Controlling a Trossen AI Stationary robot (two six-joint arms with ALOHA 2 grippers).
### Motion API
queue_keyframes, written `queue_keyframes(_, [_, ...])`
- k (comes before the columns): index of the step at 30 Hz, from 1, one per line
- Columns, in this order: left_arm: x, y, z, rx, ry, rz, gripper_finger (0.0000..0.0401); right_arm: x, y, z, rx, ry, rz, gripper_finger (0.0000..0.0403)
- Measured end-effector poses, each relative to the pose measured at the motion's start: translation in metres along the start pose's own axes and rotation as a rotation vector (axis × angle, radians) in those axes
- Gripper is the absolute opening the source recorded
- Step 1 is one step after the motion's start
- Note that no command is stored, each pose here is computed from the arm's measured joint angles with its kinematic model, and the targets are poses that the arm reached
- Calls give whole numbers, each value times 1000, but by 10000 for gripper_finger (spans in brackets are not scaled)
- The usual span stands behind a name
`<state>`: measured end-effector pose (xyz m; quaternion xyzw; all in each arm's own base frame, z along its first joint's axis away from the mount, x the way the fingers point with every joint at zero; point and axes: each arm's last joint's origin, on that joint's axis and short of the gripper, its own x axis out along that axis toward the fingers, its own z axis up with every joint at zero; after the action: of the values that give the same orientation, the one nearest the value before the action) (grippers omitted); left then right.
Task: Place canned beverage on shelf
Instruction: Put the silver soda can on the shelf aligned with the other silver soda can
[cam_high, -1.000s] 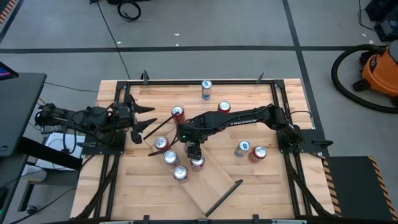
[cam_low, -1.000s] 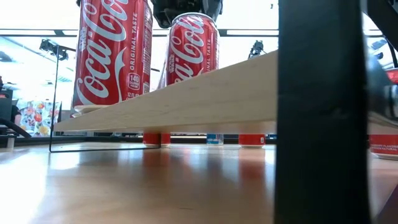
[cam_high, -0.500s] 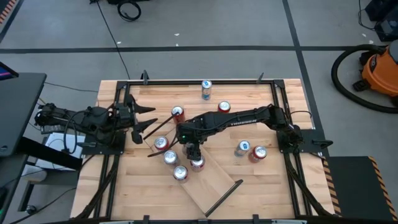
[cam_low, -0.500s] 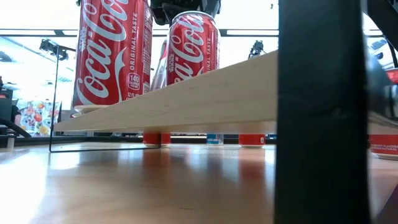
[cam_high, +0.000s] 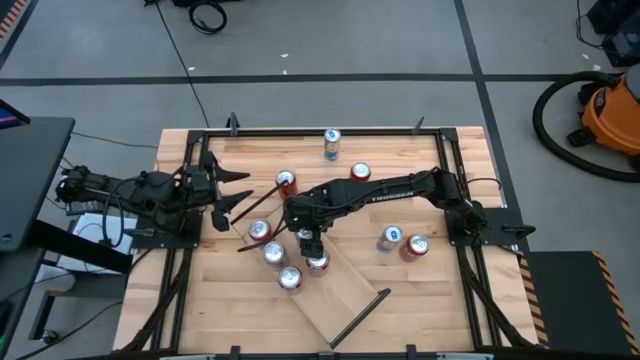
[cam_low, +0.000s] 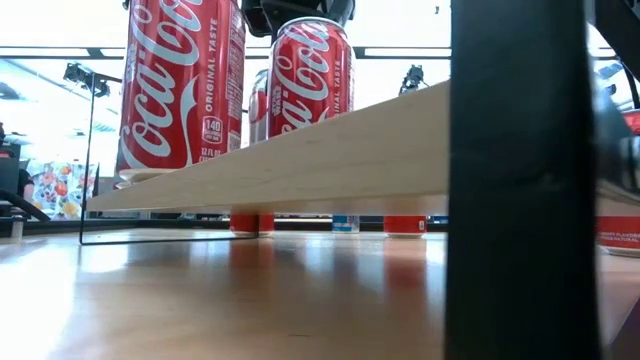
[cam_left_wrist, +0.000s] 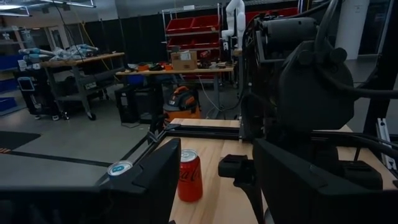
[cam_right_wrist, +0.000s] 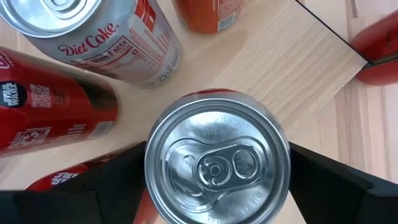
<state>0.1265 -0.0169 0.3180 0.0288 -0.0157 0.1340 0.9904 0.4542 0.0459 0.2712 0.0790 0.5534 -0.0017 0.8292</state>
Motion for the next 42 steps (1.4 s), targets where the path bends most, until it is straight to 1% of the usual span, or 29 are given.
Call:
queue_keyframes(4, [0, 0, 0, 0, 0, 0, 210, 0, -1, 1, 4, -1, 9, 355])
queue_keyframes(9, [0, 0, 0, 0, 0, 0, 210, -2, -5, 4, 28, -8, 59, 356])
queue_keyframes(16, [0, 0, 0, 0, 0, 0, 210, -3, -5, 5, 48, -20, 64, 356])
queue_keyframes(24, [0, 0, 0, 0, 0, 0, 210, -7, -3, 6, 70, -32, 114, 357])
queue_keyframes(42, [0, 0, 0, 0, 0, 0, 210, -11, -3, 7, 71, -49, 111, 357])
